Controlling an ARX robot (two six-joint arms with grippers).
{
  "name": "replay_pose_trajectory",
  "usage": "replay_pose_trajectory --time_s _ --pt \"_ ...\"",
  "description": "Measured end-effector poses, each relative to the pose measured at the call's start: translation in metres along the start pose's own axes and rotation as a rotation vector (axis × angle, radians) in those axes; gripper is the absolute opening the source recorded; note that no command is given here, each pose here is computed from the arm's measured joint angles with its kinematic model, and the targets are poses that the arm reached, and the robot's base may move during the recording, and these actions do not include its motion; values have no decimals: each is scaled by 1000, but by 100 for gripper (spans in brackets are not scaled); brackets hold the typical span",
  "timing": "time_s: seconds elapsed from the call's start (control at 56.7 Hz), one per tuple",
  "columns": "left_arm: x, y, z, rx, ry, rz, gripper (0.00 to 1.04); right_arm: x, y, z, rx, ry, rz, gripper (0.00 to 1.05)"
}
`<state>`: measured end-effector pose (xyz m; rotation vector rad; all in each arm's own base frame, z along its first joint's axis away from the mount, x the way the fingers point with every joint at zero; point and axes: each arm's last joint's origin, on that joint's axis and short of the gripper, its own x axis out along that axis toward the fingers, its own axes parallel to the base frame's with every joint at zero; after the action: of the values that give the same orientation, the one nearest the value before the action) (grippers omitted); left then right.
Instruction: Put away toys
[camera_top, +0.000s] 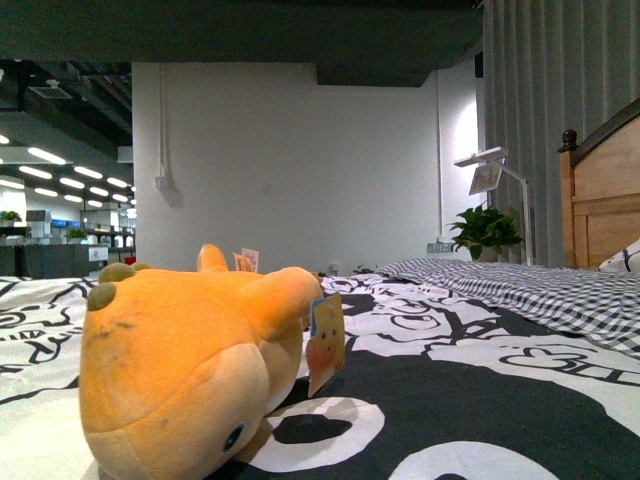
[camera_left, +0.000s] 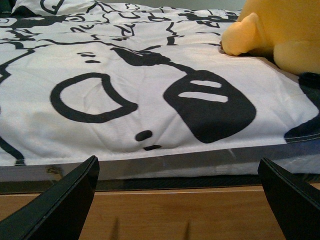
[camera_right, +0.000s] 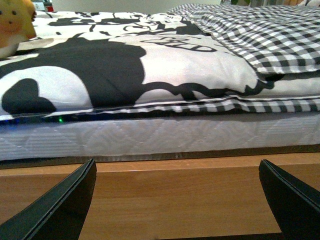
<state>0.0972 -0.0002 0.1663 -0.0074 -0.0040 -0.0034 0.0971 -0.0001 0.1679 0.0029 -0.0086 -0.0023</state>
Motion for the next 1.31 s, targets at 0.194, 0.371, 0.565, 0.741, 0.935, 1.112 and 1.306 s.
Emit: replay_pose_trajectory --time_s 0.194,0.371,0.565,0.741,0.935,1.112,1.306 --pt "0 0 0 0 0 1 98 0 0 0 0 0 0 98" --pt "0 0 0 0 0 1 98 0 0 0 0 -2 1 98" --pt "0 0 0 0 0 0 98 0 0 0 0 0 3 98" --pt "0 0 0 0 -1 5 98 0 0 0 0 0 7 98" --pt "0 0 0 0 -2 5 98 0 0 0 0 -1 8 98" --pt "0 0 0 0 -2 2 98 0 0 0 0 -1 6 98" --pt "0 0 0 0 -2 2 98 4 4 -6 22 111 -167 98"
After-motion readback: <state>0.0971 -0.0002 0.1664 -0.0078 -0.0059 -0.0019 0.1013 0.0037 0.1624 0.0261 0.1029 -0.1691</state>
